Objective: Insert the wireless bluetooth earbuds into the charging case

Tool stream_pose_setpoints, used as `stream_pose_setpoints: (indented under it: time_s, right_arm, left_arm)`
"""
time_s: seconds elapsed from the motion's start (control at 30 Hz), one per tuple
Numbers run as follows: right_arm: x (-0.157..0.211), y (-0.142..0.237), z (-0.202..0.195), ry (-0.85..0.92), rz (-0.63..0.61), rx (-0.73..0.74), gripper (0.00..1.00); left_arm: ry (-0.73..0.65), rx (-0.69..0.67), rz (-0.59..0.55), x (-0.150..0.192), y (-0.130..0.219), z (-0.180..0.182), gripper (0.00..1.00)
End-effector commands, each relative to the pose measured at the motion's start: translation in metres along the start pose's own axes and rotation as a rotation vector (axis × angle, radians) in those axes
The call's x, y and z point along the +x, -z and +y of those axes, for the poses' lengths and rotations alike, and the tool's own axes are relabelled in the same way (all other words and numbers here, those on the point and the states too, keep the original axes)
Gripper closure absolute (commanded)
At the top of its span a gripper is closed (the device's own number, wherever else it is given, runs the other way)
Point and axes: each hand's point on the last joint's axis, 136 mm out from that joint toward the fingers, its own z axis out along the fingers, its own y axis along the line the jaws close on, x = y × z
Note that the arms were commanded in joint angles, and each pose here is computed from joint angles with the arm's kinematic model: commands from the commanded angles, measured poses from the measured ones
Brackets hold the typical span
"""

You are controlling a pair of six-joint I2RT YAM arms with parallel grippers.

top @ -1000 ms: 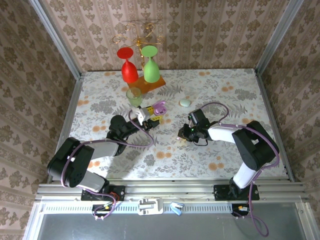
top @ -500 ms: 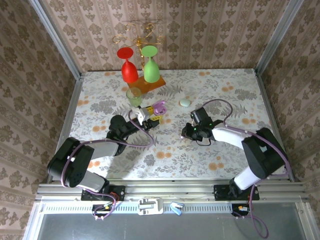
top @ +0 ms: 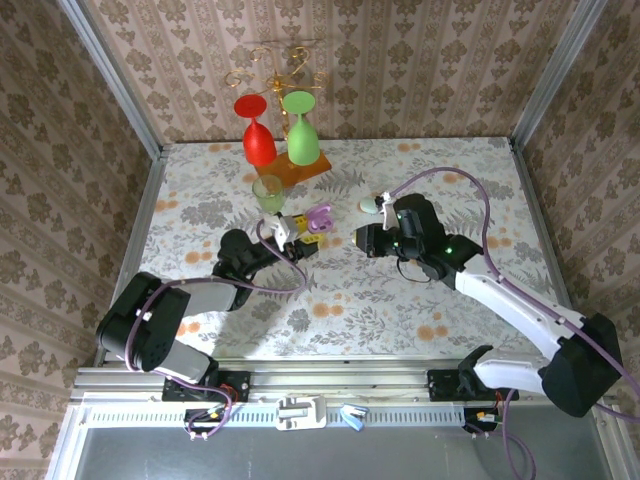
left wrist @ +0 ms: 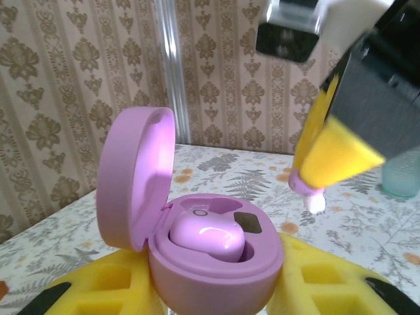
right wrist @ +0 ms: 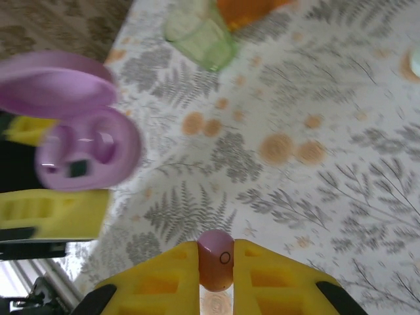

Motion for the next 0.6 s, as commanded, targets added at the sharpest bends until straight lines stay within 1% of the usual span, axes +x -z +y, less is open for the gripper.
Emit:
stream_pose_setpoints:
  time_s: [0.0, 0.07, 0.23, 0.37, 0.57]
  right_arm:
    - [-0.017, 0.008, 0.022, 0.122, -0.066, -0.062, 0.86]
    - [-0.022, 0.009, 0.033, 0.164, -0.099, -0.101, 0.85]
    - [-0.029, 0.013, 0.051, 0.228, -0.122, -0.151, 0.86]
    - [-0.03, 0.009, 0.059, 0.256, -0.109, -0.175, 0.86]
    - [-0.025, 0.0, 0.064, 0.293, -0.073, -0.174, 0.86]
  left_arm:
    - [0.029, 0.076, -0.009, 0.001, 0.002, -0.014, 0.74]
    - [0.038, 0.096, -0.007, 0.001, 0.003, -0.018, 0.74]
    - [0.063, 0.131, 0.008, 0.003, 0.004, -0.026, 0.74]
    - [0.079, 0.163, 0.023, 0.005, 0.004, -0.031, 0.74]
    - [0.091, 0.2, 0.024, 0.003, 0.003, -0.036, 0.74]
